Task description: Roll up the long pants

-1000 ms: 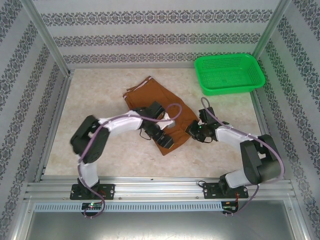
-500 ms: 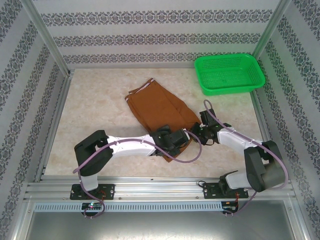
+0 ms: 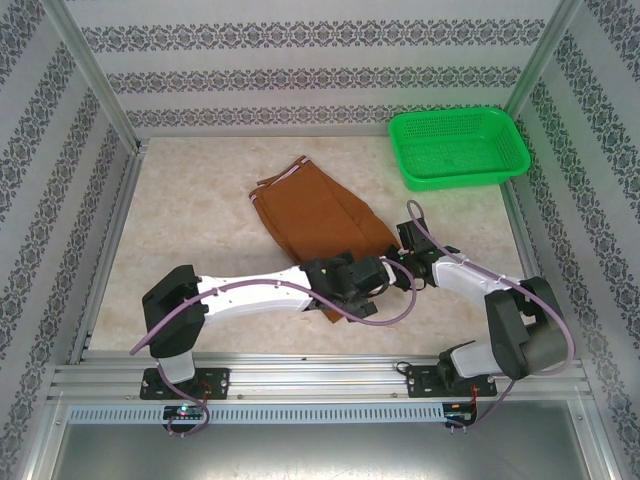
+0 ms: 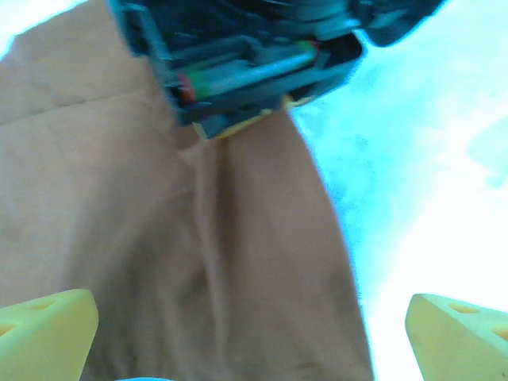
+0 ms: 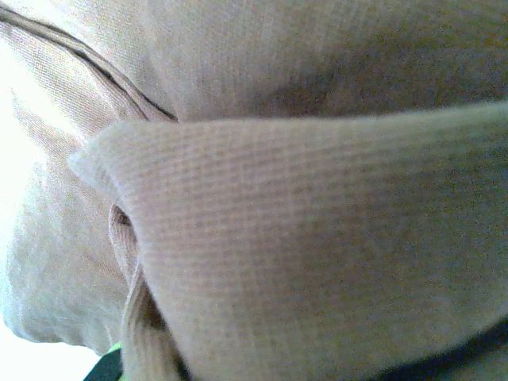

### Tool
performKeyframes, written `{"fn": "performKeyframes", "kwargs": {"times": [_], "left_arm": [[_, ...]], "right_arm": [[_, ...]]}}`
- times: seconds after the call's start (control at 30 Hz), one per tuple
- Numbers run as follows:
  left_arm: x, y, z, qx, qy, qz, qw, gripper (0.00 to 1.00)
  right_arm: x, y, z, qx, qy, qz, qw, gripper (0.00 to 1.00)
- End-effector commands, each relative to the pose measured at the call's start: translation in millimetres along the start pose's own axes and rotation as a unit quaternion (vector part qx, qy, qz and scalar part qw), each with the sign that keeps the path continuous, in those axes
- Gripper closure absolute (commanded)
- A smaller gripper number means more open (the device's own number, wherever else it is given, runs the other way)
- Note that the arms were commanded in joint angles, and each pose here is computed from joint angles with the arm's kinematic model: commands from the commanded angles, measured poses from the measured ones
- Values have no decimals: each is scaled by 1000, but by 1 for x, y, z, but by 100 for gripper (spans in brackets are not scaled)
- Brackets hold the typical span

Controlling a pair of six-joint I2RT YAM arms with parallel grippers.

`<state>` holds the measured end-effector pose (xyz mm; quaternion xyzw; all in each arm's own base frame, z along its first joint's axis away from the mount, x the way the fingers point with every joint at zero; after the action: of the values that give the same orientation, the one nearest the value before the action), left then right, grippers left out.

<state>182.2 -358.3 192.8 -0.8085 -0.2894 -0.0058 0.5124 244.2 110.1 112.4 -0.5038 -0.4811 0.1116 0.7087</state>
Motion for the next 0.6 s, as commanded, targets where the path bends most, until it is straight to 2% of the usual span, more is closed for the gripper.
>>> {"fn": "performKeyframes", "kwargs": {"times": [0.0,0.23,0.37,0.4,0.43,0.53,0.57], "left_arm": [[-15,13,15,43,-11,33,998,0],[-14,52,37,97,6,-29,995,0],[-4,73,50,119,-4,-61,991,0],[-1,78,53,126,-8,-65,990,3],[3,82,56,134,-12,-68,989,12],[11,89,60,146,-16,-68,987,100],[11,89,60,140,-12,-70,988,100]], "right_arm": [[20,2,-2,11,10,-47,999,100],[35,-9,3,26,24,-98,995,100],[35,-22,7,23,23,-105,994,100],[34,-25,8,24,22,-105,994,100],[33,-28,9,22,21,-104,994,100],[31,-35,11,14,15,-99,995,100],[31,-36,11,12,13,-94,995,100]]}}
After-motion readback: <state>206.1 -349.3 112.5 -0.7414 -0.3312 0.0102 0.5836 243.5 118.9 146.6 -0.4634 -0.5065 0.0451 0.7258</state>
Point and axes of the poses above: each hand's point on the last joint's axis, 136 mm out from that joint toward the fingers, its own y axis out along the fingers, its own x axis along the line the jaws close on, z = x × y, the point moved 9 cm from there along -y, back along the fingers
